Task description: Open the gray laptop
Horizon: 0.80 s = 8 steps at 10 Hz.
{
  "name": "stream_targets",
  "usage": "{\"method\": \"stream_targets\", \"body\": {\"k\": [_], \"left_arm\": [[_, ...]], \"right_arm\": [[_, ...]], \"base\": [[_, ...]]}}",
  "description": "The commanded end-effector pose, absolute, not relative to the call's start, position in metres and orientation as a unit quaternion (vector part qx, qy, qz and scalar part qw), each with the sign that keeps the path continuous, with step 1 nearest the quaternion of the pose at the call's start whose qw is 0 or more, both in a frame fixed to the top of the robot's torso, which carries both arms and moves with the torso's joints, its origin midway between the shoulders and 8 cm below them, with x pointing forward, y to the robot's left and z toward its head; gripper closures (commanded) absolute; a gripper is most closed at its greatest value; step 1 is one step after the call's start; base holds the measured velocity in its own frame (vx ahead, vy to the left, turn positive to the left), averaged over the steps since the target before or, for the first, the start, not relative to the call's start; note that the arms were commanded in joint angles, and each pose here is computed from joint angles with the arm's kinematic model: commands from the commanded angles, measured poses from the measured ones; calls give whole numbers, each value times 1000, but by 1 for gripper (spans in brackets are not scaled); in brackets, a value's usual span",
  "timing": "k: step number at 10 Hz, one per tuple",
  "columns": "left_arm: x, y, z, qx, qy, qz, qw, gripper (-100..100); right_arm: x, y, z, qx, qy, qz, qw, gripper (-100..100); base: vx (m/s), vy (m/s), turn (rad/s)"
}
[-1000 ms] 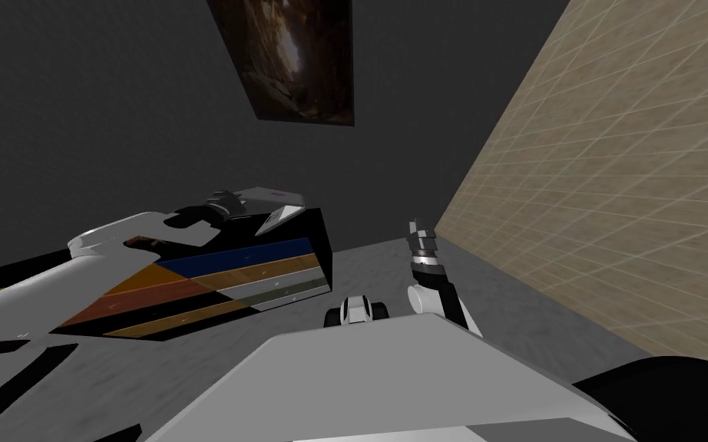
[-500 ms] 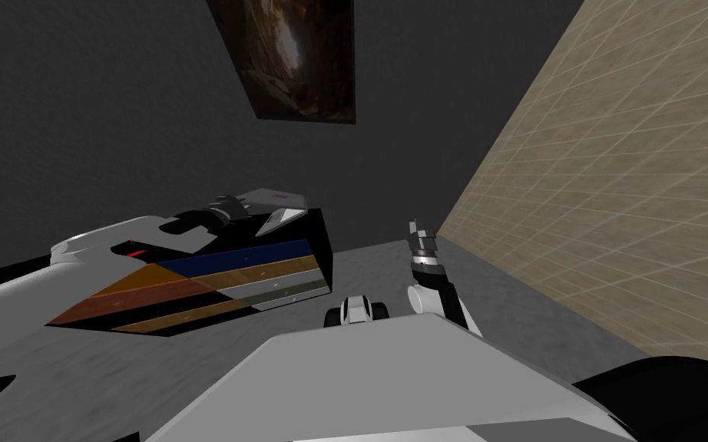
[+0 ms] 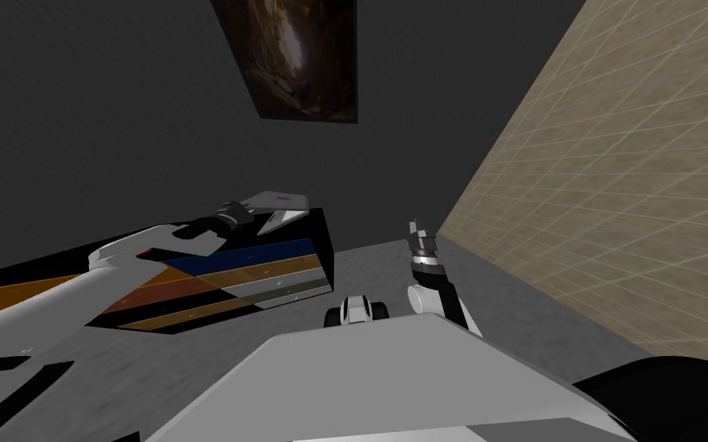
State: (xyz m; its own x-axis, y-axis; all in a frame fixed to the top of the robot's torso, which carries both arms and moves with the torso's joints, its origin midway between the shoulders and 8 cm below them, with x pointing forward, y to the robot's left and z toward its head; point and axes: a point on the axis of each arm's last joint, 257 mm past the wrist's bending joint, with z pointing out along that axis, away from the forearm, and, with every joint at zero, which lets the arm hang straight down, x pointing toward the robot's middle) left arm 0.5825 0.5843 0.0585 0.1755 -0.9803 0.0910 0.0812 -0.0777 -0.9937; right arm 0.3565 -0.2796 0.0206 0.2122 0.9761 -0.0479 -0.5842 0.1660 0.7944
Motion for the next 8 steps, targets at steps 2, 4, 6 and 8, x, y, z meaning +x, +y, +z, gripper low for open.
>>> {"method": "stream_targets", "body": {"k": [2, 4, 6, 8], "left_arm": [[582, 582, 66, -551, 403, -504, 529, -100], [579, 578, 83, -550, 404, -506, 528, -100], [578, 575, 94, -549, 405, -506, 527, -100], [576, 571, 104, -549, 407, -506, 526, -100]], "right_arm": [[356, -280, 21, 332, 295, 554, 704, 0], [356, -280, 21, 332, 295, 554, 704, 0], [356, -280, 21, 332, 295, 554, 704, 0], [356, -280, 21, 332, 295, 554, 704, 0]], "base": [[13, 12, 28], [33, -4, 26], [24, 1, 18], [16, 1, 14]]}}
